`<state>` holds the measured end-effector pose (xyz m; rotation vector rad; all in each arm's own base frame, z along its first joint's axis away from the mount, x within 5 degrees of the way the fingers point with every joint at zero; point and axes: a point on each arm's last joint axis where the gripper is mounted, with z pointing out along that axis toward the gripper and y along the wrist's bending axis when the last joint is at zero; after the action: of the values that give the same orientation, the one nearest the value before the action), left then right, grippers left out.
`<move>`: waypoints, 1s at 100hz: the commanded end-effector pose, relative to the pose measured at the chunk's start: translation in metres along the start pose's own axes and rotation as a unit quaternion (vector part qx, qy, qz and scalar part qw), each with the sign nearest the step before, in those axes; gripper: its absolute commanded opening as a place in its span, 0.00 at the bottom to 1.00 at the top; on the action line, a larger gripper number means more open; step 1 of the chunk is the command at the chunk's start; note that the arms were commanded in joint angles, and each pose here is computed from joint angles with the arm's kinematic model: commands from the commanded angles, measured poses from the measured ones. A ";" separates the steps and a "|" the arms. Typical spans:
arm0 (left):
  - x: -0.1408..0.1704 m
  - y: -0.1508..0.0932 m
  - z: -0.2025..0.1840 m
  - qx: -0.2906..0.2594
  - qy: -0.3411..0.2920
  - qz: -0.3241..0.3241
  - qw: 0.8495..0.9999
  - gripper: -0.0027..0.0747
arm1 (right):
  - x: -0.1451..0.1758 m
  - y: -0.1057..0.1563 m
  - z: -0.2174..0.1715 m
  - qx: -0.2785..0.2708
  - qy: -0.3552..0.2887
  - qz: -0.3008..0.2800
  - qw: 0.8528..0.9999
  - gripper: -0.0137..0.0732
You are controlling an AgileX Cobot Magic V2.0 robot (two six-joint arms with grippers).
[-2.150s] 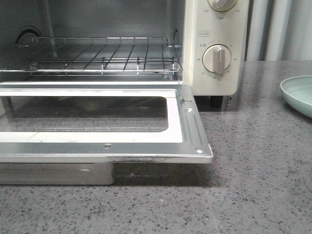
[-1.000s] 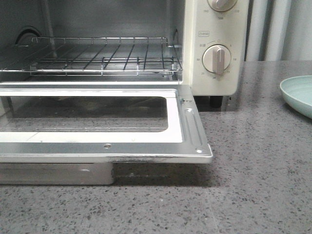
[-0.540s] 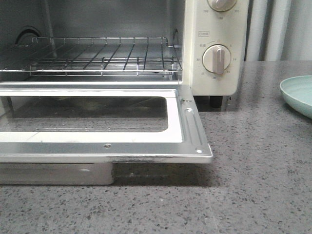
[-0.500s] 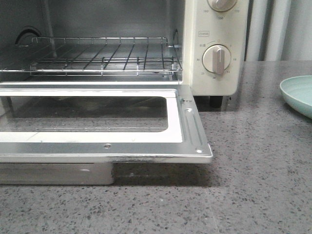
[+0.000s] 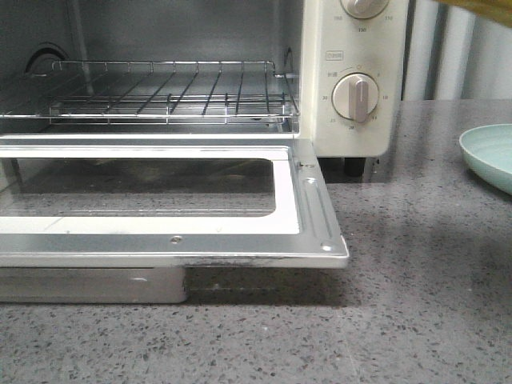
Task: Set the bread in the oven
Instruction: 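Lift the bread roll with the right gripper and carry it toward the open oven, then lower the bread roll onto the oven rack and open the right gripper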
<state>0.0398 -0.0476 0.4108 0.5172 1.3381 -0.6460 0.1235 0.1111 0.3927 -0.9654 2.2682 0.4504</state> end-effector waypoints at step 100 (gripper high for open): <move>-0.014 0.002 -0.001 -0.012 -0.038 -0.010 0.999 0.01 | -0.127 0.045 0.106 0.091 -0.066 -0.229 0.967 0.09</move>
<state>0.0398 -0.0476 0.4109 0.5167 1.3377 -0.6458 0.1977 0.2660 0.3770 -1.3529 1.9768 0.1329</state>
